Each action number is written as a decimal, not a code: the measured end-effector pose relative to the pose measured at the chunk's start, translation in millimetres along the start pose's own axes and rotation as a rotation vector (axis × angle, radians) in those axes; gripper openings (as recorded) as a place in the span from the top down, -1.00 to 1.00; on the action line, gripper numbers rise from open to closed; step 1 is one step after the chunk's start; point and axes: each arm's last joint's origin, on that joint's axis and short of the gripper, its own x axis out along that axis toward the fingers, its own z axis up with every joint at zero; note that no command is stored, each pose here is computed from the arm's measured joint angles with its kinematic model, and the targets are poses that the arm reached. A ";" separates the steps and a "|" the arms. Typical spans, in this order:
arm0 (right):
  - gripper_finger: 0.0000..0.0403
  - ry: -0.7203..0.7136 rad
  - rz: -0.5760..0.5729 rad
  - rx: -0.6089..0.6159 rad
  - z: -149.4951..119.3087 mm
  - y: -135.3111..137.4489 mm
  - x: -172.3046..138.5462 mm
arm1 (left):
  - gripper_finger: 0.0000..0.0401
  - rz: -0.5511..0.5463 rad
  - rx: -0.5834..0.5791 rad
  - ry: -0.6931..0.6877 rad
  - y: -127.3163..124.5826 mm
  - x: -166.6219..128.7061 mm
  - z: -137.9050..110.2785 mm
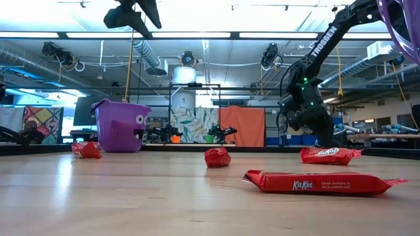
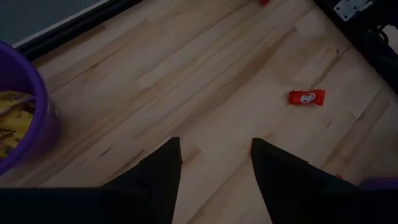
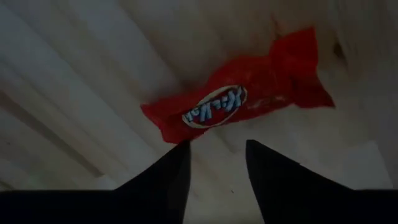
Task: Sort candy by brand, put in halloween buckets
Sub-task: Put the red chocolate into the pink bucket
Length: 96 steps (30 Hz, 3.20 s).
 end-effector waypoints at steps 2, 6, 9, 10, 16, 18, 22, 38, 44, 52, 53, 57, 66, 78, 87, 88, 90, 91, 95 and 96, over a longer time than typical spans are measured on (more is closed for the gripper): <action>0.07 0.000 -0.001 0.009 0.4 0.5 0.1 | 0.02 0.001 -0.001 0.000 0.2 0.1 0.2; -0.13 0.013 0.024 0.018 -1.5 1.9 -1.0 | 0.02 0.004 -0.005 -0.002 1.2 0.3 0.9; -0.24 -0.012 0.045 0.014 -2.4 3.9 -4.5 | 0.02 0.004 -0.005 -0.002 1.2 0.3 0.9; -0.26 -0.026 0.051 0.011 -2.4 4.6 -6.1 | 0.02 0.004 -0.005 -0.001 1.2 0.3 0.9; -0.29 -0.072 -0.007 -0.041 2.4 9.2 -10.6 | 0.02 0.004 -0.006 -0.002 1.2 0.3 0.9; -0.27 -0.057 -0.076 -0.092 5.1 11.6 -10.2 | 0.02 0.004 -0.006 -0.002 1.2 0.3 0.9; -0.22 -0.044 -0.164 -0.229 10.9 17.5 -9.7 | 0.02 0.004 -0.006 -0.002 1.2 0.2 0.9; -0.14 0.045 -0.399 -0.048 1.1 -5.0 -14.9 | 0.02 0.004 -0.007 -0.002 1.2 0.2 0.9; -0.11 -0.062 -0.257 -0.080 1.9 2.9 -20.5 | 0.02 0.004 -0.007 -0.002 1.2 0.2 0.9; -0.10 -0.122 -0.273 -0.071 5.3 -2.8 -17.2 | 0.02 0.004 -0.011 -0.003 1.2 0.2 1.0; -0.10 -0.122 -0.272 -0.068 4.4 -4.0 -14.8 | 0.02 0.005 -0.012 -0.003 1.3 0.2 1.1; -0.10 -0.122 -0.266 -0.004 0.3 -10.1 -8.2 | 0.02 0.005 -0.018 -0.003 1.3 0.3 1.0; -0.10 -0.100 -0.227 0.209 -13.4 -22.1 4.8 | 0.02 0.009 -0.035 -0.007 1.3 0.2 1.1; 0.60 -0.103 -0.229 0.254 -15.3 -22.5 8.8 | 0.02 -0.005 -0.041 -0.026 -0.1 0.3 3.0; 0.76 -0.301 -0.076 0.269 -7.1 -8.7 -46.7 | 0.02 -0.116 0.083 -0.078 -24.5 32.3 17.9; 0.76 -0.320 -0.045 0.253 -8.0 -2.7 -54.6 | 0.02 -0.114 0.088 -0.063 -26.0 37.6 17.7; 0.76 -0.381 0.011 0.221 -9.0 10.9 -70.6 | 0.02 -0.087 0.097 -0.020 -25.8 45.3 15.3; 0.76 -0.414 0.036 0.206 -9.4 19.2 -77.8 | 0.02 -0.071 0.101 0.001 -25.4 48.4 13.9; 0.76 -0.529 0.192 0.127 -13.0 61.3 -100.4 | 0.02 -0.070 0.127 0.011 -26.6 49.1 12.1; 0.76 -0.558 0.233 0.100 -13.9 72.9 -105.6 | 0.02 -0.072 0.129 -0.009 -27.5 48.4 13.2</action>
